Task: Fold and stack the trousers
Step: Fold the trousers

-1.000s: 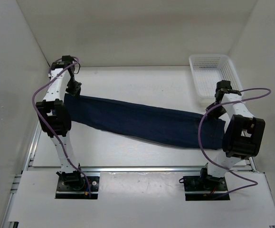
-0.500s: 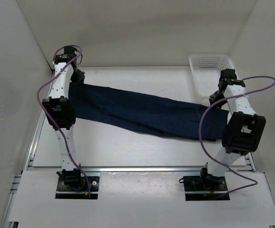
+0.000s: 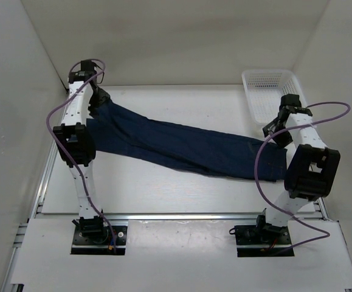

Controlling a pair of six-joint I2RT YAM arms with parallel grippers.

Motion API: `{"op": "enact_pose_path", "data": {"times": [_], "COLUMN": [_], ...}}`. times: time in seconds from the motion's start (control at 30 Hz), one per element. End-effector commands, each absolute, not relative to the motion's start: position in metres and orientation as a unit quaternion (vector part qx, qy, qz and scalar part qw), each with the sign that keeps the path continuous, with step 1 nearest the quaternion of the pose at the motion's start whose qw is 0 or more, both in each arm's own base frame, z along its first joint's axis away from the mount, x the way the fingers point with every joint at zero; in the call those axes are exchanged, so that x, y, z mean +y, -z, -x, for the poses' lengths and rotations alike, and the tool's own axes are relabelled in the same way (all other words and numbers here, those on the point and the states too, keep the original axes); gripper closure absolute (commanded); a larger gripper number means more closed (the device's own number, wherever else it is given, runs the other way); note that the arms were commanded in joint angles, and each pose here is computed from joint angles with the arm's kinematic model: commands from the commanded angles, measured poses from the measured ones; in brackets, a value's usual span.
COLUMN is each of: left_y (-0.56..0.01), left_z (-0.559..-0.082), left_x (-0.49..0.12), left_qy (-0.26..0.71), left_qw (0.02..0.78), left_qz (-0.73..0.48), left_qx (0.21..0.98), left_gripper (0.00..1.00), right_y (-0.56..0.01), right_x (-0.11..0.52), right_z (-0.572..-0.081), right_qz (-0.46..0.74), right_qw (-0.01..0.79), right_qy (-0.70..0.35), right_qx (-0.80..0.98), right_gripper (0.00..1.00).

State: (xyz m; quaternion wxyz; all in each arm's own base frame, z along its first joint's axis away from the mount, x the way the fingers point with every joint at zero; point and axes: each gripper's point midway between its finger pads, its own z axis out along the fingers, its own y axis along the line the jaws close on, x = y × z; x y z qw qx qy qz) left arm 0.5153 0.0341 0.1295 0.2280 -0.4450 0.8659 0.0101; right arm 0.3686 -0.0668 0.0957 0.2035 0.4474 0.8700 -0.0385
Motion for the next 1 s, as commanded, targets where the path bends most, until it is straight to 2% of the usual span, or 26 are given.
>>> {"op": "enact_pose_path", "data": {"times": [0.0,0.07,0.1,0.13,0.17,0.2,0.27,0.3,0.33,0.43,0.47,0.53,0.57,0.67,0.77,0.93,0.97], "left_y": [-0.201,-0.196,-0.188,-0.181,-0.164,-0.155,-0.153,-0.131,-0.127,-0.109,-0.105,-0.098,-0.096,-0.083,-0.069,-0.057,-0.051], "left_z": [-0.512,-0.509,-0.51,-0.513,-0.519,-0.524,-0.532,-0.536,-0.539,-0.546,-0.55,-0.558,-0.561,-0.562,-0.562,-0.564,-0.563], "left_x": [0.055,0.067,0.077,0.078,0.08,0.074,0.081,0.082,0.083,0.077,0.076,0.071,0.072,0.063,0.063,0.06,0.059], "left_qy": [-0.011,-0.025,-0.017,-0.009,-0.002,0.012,0.012,0.007,0.007,0.024,0.03,0.047,0.047,0.052,0.051,0.048,0.047], "left_qw": [0.312,0.311,0.305,0.298,0.283,0.272,0.268,0.249,0.25,0.245,0.246,0.247,0.248,0.234,0.222,0.217,0.212], "left_qz": [0.404,0.394,0.383,0.369,0.358,0.337,0.332,0.329,0.329,0.325,0.324,0.32,0.319,0.314,0.319,0.322,0.322], "left_qx": [0.86,0.864,0.872,0.88,0.89,0.901,0.904,0.911,0.911,0.913,0.913,0.914,0.913,0.919,0.92,0.92,0.921], "left_gripper": [0.37,0.88,0.89,0.89,0.82,0.57,0.46,0.43,0.43,0.54,0.53,0.47,0.35,0.27,0.27,0.39,0.43], "right_y": [-0.114,-0.118,-0.114,-0.115,-0.122,-0.121,-0.128,-0.131,-0.131,-0.139,-0.143,-0.144,-0.145,-0.144,-0.144,-0.145,-0.145], "right_x": [-0.066,-0.066,-0.065,-0.062,-0.062,-0.059,-0.054,-0.054,-0.054,-0.051,-0.051,-0.049,-0.049,-0.048,-0.048,-0.047,-0.047], "right_z": [-0.357,-0.351,-0.344,-0.342,-0.341,-0.338,-0.336,-0.333,-0.331,-0.316,-0.315,-0.306,-0.302,-0.294,-0.292,-0.289,-0.289], "right_qz": [-0.441,-0.436,-0.436,-0.429,-0.425,-0.423,-0.411,-0.411,-0.404,-0.393,-0.389,-0.389,-0.385,-0.385,-0.381,-0.381,-0.381], "right_qw": [0.229,0.237,0.231,0.23,0.241,0.237,0.245,0.246,0.247,0.247,0.253,0.252,0.252,0.248,0.248,0.248,0.248], "right_qy": [0.033,0.032,0.034,0.029,0.027,0.019,0.006,0.006,0.008,0.006,0.005,0.005,0.007,0.008,0.009,0.009,0.009], "right_qx": [0.867,0.868,0.869,0.873,0.872,0.874,0.878,0.878,0.881,0.885,0.886,0.886,0.888,0.889,0.891,0.891,0.891], "right_gripper": [0.31,0.32,0.32,0.32,0.32,0.32,0.33,0.33,0.33,0.36,0.36,0.36,0.36,0.36,0.36,0.36,0.36]}}
